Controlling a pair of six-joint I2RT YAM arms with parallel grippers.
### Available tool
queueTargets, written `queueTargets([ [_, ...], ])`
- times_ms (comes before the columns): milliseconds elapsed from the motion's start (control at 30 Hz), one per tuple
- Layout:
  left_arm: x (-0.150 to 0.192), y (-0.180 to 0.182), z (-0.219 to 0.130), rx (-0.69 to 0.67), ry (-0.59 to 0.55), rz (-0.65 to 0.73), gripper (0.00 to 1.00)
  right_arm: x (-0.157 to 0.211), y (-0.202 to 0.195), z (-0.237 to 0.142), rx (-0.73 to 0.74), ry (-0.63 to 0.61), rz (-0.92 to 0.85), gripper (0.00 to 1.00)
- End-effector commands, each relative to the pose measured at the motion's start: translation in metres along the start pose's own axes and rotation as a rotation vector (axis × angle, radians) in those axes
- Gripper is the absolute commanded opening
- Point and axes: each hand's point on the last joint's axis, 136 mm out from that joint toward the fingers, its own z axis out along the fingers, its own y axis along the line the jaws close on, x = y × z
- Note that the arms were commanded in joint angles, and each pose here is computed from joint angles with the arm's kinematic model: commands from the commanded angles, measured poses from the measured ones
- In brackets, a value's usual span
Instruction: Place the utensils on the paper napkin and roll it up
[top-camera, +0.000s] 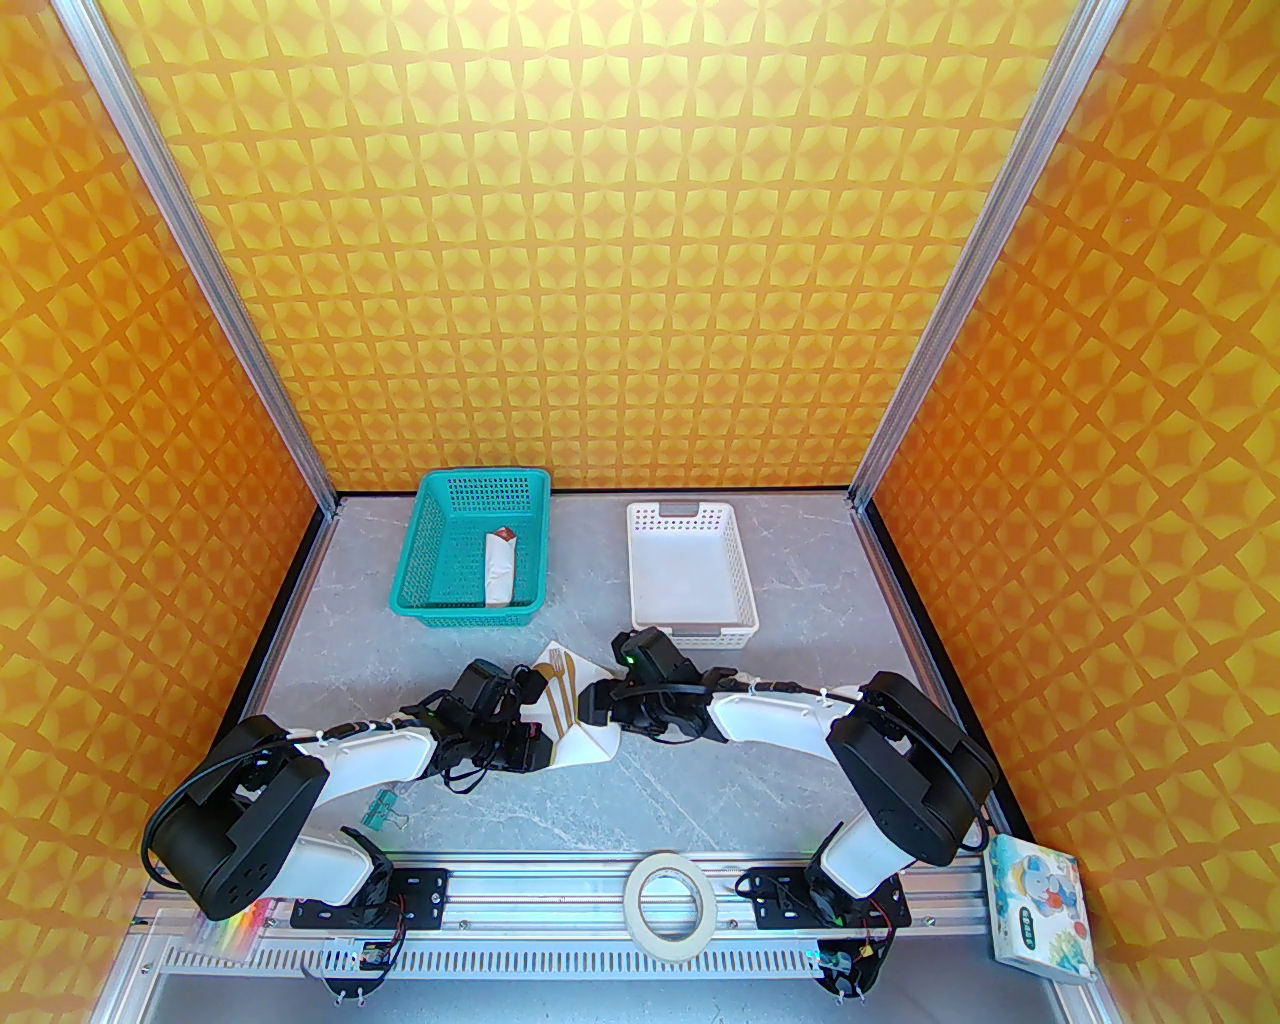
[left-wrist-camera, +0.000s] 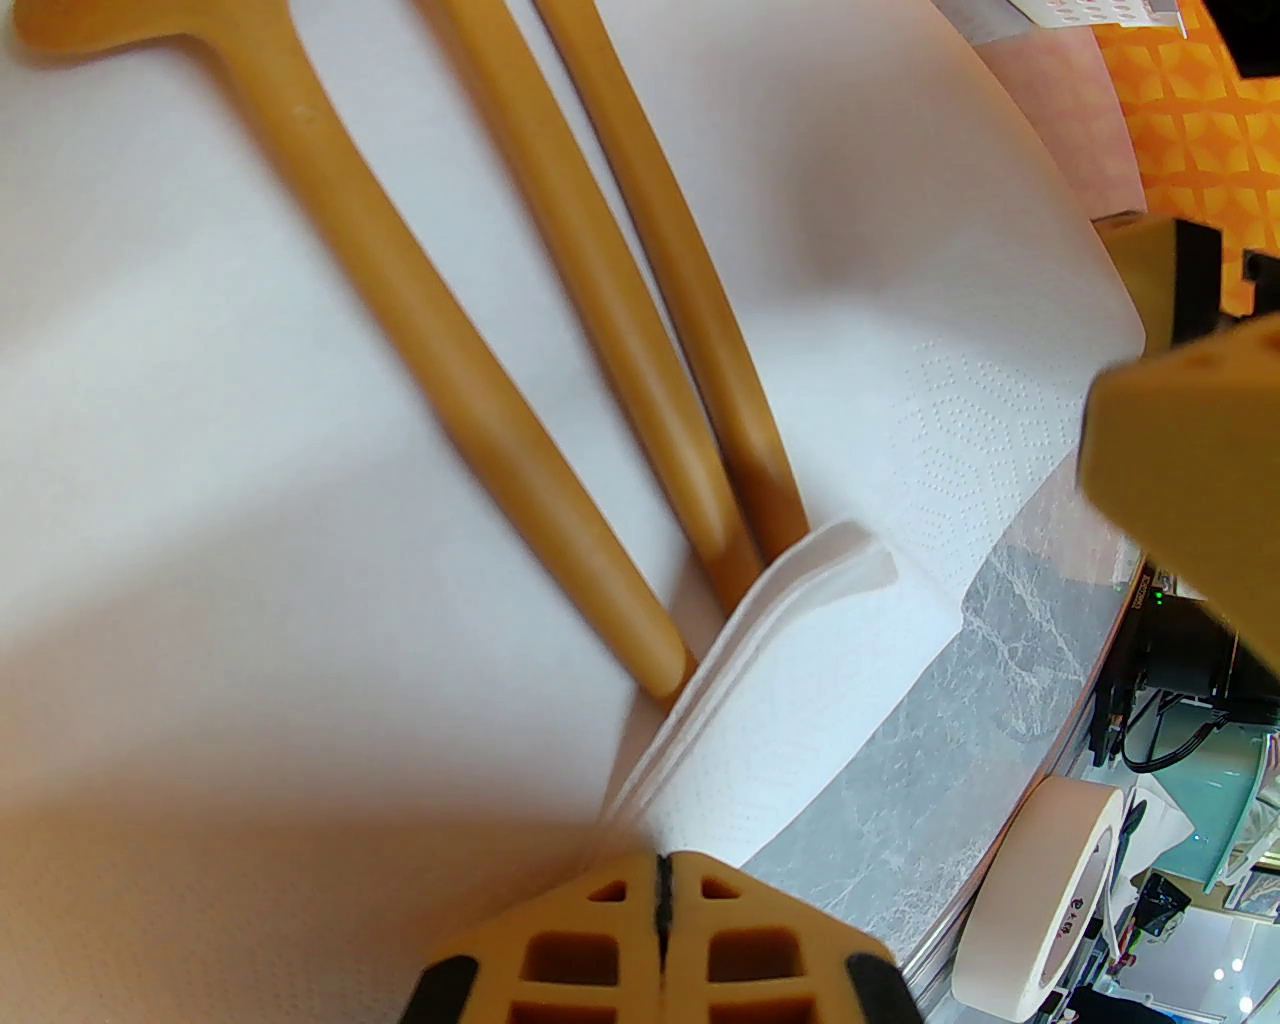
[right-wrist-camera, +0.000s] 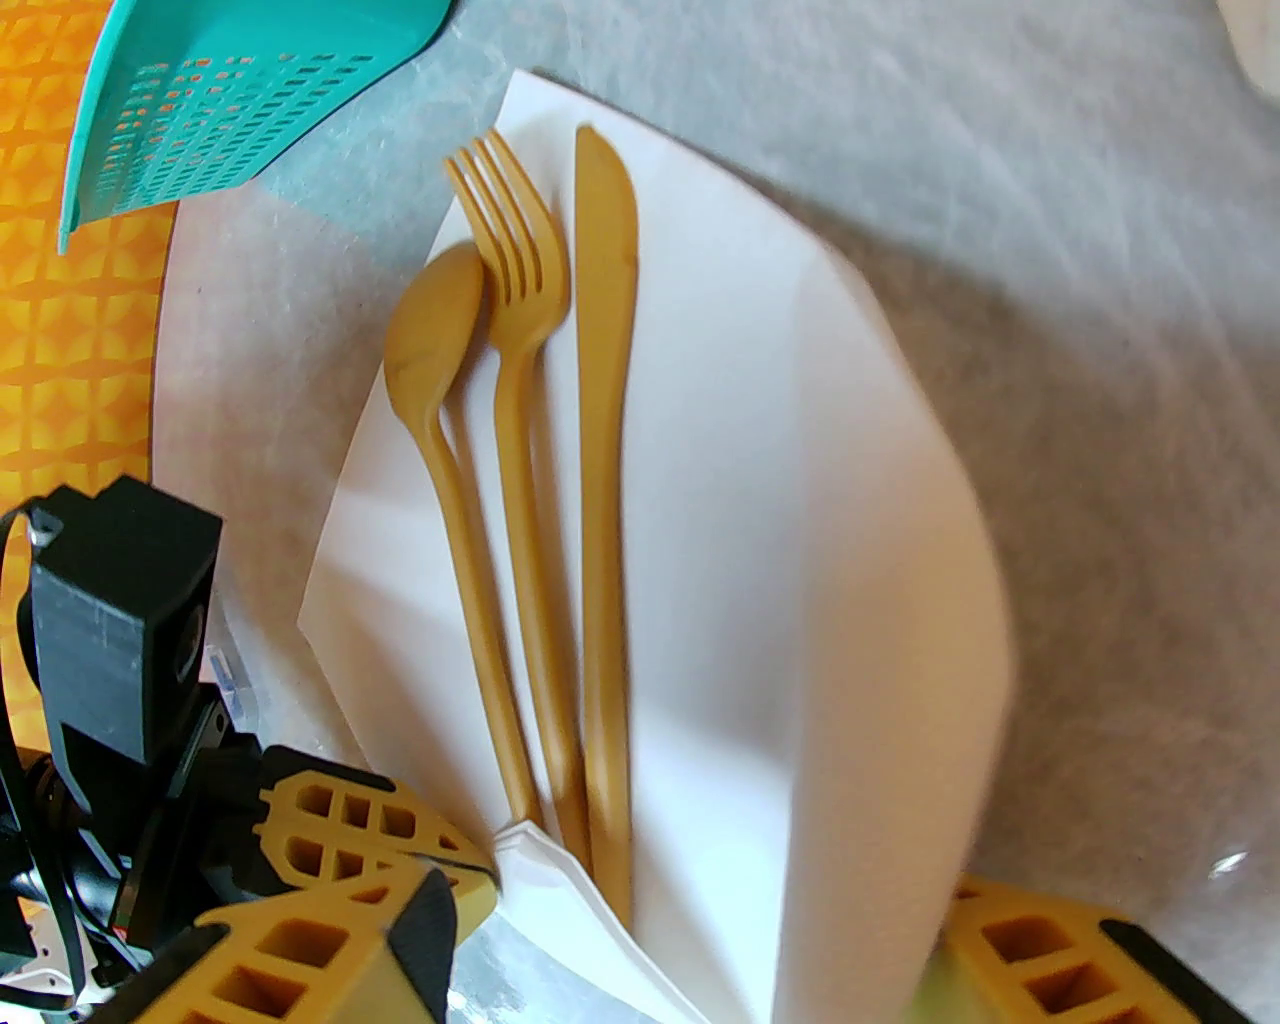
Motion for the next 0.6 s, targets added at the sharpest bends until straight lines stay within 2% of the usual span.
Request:
queueTargets([
  [0, 0.001, 0.003, -0.003, -0.015, -0.004, 0.006, 0.0, -0.004, 0.014, -0.006, -0.073, -0.028, 0.013, 0.74],
  [333, 0.001, 0.004, -0.002, -0.018, 0.0, 0.005, 0.0, -0.022, 0.0, -0.011, -0.029, -0.079, -0.016, 0.73],
  [567, 0.001, 0.004, -0.002, -0.021, -0.001, 0.003, 0.0, -0.033, -0.011, -0.018, 0.07, -0.082, -0.065, 0.64],
])
